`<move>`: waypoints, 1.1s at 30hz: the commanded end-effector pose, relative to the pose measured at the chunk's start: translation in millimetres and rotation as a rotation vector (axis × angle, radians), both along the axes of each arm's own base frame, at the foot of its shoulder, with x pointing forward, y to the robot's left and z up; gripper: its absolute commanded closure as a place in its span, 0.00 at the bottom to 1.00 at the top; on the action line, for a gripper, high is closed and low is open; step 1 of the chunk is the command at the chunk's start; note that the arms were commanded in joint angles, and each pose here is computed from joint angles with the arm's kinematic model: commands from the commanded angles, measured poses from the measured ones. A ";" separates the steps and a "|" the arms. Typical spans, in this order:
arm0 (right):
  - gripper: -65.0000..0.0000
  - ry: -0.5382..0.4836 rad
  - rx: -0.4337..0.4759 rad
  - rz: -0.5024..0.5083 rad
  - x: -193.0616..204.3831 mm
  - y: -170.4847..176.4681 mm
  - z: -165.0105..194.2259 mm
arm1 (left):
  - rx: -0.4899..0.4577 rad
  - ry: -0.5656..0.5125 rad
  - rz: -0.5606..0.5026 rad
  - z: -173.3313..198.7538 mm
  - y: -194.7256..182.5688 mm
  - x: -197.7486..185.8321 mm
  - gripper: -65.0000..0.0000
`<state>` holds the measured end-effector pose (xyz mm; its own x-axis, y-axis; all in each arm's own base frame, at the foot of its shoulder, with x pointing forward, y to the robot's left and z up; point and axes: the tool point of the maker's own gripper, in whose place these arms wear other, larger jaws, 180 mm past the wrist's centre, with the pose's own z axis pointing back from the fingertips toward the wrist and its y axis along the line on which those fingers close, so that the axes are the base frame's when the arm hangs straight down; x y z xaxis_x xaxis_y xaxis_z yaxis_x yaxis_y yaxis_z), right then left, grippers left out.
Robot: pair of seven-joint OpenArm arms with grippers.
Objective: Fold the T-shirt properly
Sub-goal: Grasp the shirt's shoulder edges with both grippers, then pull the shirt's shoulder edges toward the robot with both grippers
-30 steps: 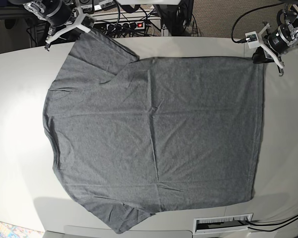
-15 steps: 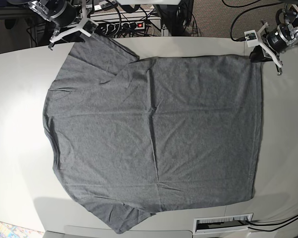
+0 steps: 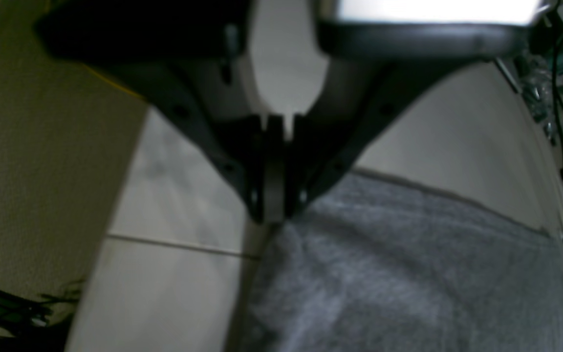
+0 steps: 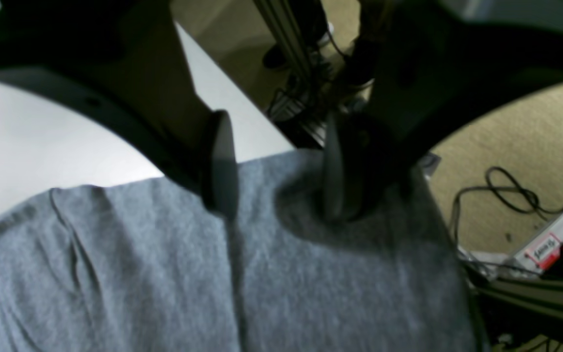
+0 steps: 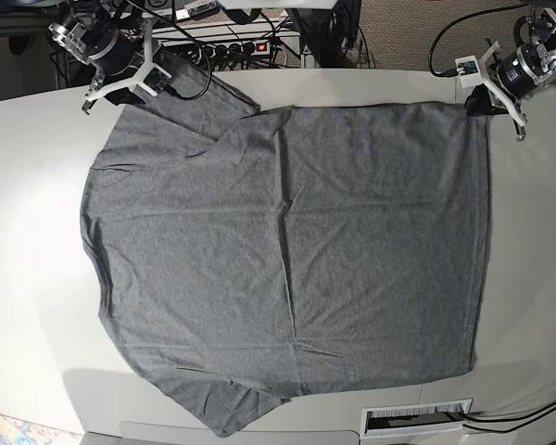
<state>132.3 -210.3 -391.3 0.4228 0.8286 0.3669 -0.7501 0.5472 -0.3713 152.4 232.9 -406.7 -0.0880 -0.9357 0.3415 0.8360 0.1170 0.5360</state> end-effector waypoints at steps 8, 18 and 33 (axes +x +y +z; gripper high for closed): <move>0.55 -0.011 -0.038 -0.020 7.9 -12.2 -2.3 | 0.010 0.018 -0.020 -0.2 1.4 -3.6 1.00; 0.69 -0.072 -0.083 -0.033 36.0 -20.3 7.6 | 0.010 0.019 -0.019 -0.3 1.4 -3.7 1.00; 1.00 -0.073 -0.080 -0.069 47.6 -28.9 2.8 | 0.010 0.019 -0.020 -0.3 1.4 -3.9 1.00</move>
<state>140.8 -205.9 -399.5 0.4026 0.8396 0.3647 -0.8116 0.5117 -0.2819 152.2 232.5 -406.9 -0.0871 -0.9354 0.3427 0.8364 0.1182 0.5353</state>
